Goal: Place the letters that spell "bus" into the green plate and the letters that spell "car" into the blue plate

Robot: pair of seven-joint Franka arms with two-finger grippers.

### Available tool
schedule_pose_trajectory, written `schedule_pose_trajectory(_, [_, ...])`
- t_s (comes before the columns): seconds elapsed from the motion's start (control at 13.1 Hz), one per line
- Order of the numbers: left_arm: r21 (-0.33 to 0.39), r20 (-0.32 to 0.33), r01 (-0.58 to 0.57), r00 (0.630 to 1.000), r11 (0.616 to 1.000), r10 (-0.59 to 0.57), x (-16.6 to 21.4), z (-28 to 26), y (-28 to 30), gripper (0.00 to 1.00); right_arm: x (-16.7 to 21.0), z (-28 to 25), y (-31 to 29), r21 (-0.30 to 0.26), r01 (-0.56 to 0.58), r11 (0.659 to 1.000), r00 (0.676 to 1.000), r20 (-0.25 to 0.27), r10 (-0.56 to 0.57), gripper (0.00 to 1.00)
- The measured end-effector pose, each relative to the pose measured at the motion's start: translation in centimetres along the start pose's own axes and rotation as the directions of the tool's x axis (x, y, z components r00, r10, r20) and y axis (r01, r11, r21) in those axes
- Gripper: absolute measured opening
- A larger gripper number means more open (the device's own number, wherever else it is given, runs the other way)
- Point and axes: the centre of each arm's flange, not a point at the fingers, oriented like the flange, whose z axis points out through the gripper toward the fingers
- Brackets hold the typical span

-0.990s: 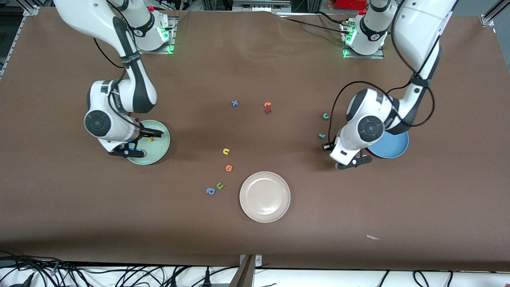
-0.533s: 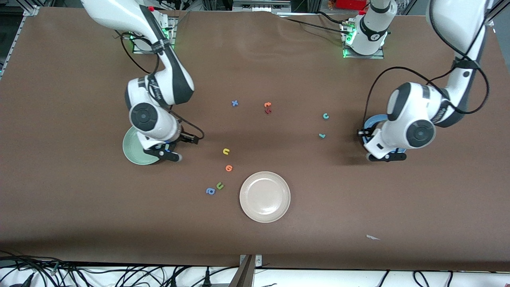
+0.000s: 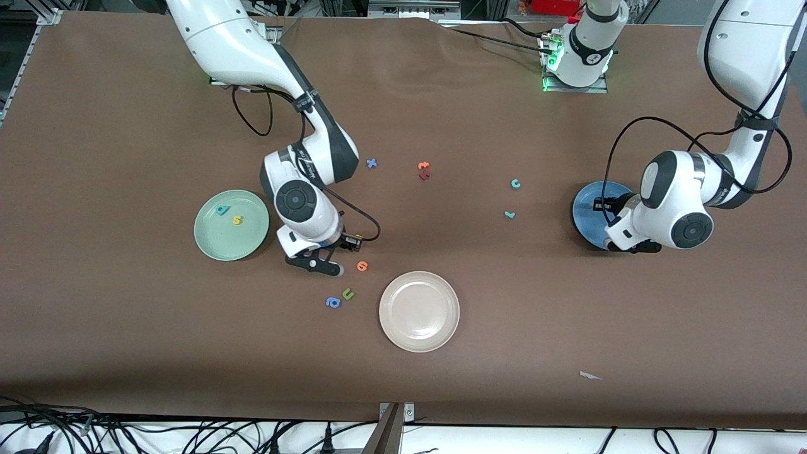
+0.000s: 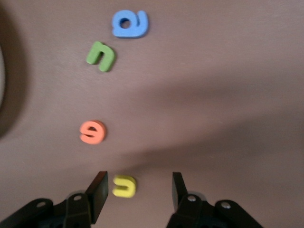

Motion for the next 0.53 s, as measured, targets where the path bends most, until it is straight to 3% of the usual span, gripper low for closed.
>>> schedule_pose_trajectory(0.15, [0.000, -0.009, -0.003, 1.000, 1.000, 0.003, 0.1, -0.4, 0.2, 0.47, -0.6, 0.7, -0.7, -0.004, -0.004, 1.000, 1.000, 0.003, 0.004, 0.62])
schedule_pose_trajectory(0.53, [-0.014, -0.105, 0.019, 0.994, 1.000, -0.021, -1.3, -5.5, 7.4, 0.97, -2.7, 3.1, -2.5, -0.008, 0.025, 1.000, 1.000, 0.001, -0.025, 0.58])
